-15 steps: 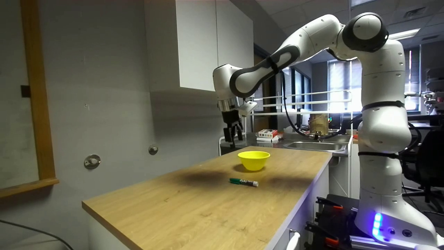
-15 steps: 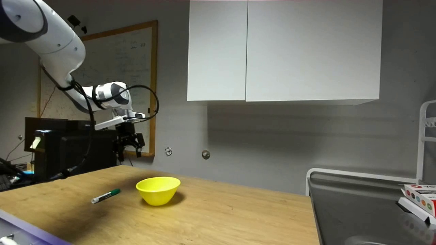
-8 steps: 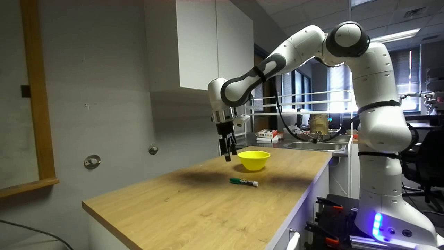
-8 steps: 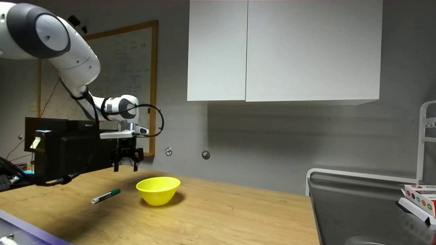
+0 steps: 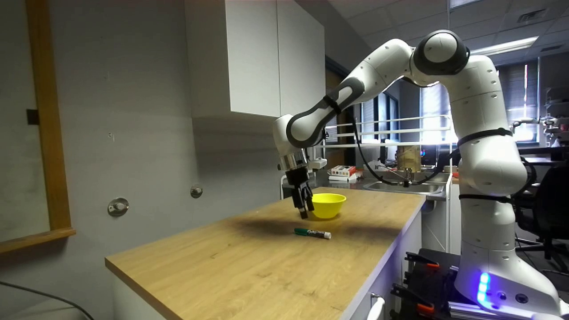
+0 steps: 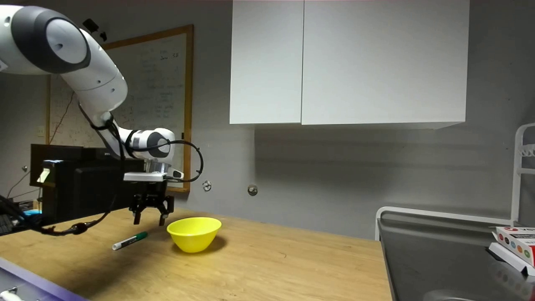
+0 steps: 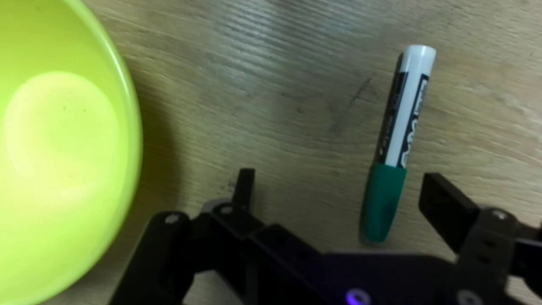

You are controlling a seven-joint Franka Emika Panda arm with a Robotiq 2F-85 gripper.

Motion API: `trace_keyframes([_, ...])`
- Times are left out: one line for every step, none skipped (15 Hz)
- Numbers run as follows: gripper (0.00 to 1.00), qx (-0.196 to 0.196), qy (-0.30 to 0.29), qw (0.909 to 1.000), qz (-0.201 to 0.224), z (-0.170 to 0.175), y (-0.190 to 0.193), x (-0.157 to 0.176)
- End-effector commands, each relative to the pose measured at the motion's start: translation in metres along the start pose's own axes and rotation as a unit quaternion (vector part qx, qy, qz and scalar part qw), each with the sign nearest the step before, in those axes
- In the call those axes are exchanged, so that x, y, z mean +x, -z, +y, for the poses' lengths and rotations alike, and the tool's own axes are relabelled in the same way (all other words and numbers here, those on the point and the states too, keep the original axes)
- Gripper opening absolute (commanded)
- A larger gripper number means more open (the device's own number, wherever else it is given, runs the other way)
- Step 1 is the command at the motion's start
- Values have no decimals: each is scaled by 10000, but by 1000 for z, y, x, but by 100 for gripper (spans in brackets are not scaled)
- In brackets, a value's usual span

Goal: Pick the marker and put it in the bowl

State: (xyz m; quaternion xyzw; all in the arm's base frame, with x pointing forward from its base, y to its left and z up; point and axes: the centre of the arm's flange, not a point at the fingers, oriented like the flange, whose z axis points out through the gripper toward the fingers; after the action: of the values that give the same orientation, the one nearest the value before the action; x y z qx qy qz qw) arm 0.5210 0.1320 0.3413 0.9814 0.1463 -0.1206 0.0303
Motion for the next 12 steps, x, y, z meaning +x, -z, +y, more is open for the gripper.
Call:
trace_keyframes([100,-3,44,10000,-62,-7,-12,-19])
trace_keyframes([100,-23,72,9999,-86,-11,-13,-20])
trace_keyframes([100,-55,116,9999,-91,-17,-11,-21])
trace_keyframes([100,-82,150,9998,-80,-23,-10,-20])
trace_keyframes([100,-120,191,9997,-68,-30,-8,-18])
trace_keyframes([100,-143,244,9996,-55,-36,-7,-16])
trace_keyframes([100,-166,294,9994,-61,-42,-7,-13])
trace_keyframes([100,-196,345,9992,-74,-47,-8,-10])
trace_keyframes([100,-220,390,9990,-90,-51,-9,-8])
trace_keyframes([100,-253,431,9987,-104,-55,-12,-7])
trace_keyframes([100,-273,464,9985,-125,-57,-15,-4])
trace_keyframes([100,-284,491,9983,-147,-58,-18,-2])
